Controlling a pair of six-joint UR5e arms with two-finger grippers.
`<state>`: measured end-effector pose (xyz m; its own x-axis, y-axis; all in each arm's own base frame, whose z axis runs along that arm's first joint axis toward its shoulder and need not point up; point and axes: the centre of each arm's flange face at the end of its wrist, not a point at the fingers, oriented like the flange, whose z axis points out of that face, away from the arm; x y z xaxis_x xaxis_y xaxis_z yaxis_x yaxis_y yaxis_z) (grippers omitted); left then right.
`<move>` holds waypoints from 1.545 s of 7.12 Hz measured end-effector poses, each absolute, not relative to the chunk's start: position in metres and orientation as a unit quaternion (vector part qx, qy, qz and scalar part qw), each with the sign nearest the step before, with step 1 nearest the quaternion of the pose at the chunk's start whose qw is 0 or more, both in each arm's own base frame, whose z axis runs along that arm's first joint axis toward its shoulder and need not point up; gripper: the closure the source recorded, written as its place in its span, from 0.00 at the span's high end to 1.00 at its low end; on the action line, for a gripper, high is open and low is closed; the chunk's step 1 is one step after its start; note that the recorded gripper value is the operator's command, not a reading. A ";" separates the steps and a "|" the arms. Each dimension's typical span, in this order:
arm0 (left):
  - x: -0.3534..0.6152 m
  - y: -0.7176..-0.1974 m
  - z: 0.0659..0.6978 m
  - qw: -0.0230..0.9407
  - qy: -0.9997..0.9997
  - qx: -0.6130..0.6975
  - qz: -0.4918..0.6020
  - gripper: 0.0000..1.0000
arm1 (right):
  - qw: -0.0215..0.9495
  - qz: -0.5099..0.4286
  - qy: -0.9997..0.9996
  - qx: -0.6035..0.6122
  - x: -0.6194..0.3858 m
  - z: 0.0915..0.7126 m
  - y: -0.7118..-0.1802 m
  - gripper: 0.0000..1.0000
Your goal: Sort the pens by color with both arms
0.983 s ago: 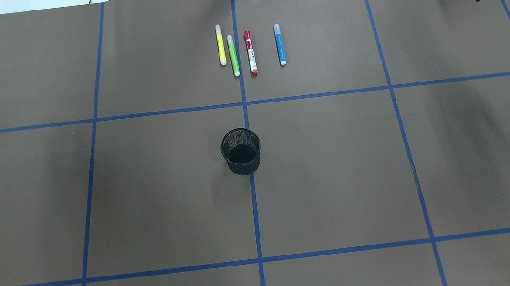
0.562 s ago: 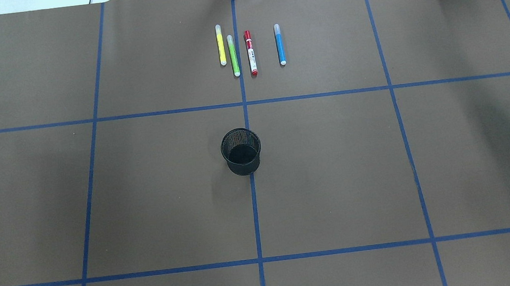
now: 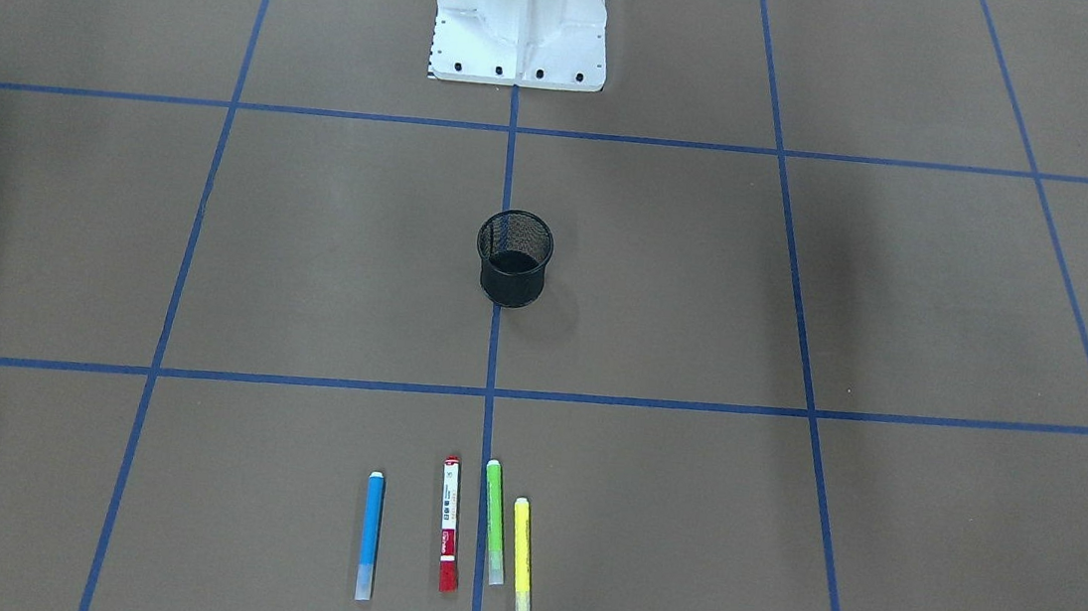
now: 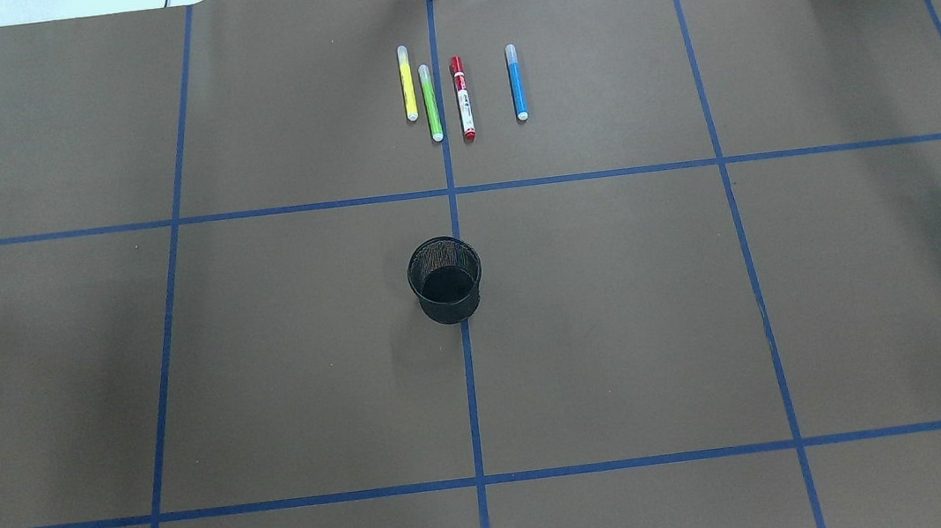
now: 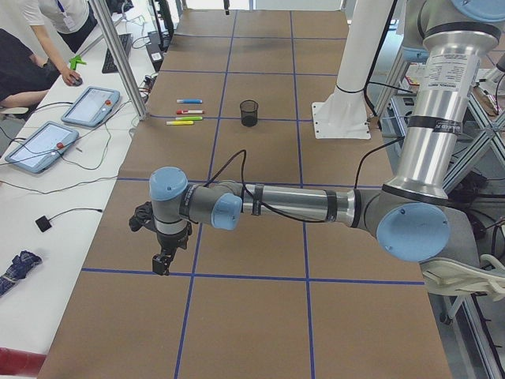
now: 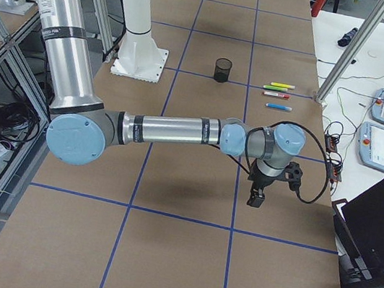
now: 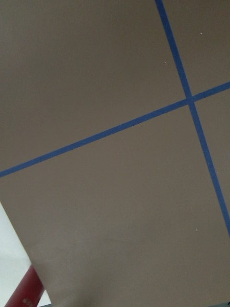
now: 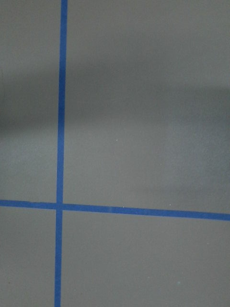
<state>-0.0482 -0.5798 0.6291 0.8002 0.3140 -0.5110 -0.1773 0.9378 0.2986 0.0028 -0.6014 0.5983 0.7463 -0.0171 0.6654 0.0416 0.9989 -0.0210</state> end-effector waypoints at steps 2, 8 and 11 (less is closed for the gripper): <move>-0.058 -0.555 0.654 0.943 0.292 0.102 0.120 1.00 | 0.934 -0.018 -0.355 -0.012 0.020 0.638 -0.569 1.00; -0.099 -0.482 0.689 0.922 0.375 0.082 0.054 1.00 | 0.927 0.015 -0.373 -0.021 0.054 0.683 -0.503 1.00; -0.093 -0.493 0.661 0.926 0.370 0.076 0.004 1.00 | 0.924 0.031 -0.378 -0.041 0.059 0.622 -0.494 1.00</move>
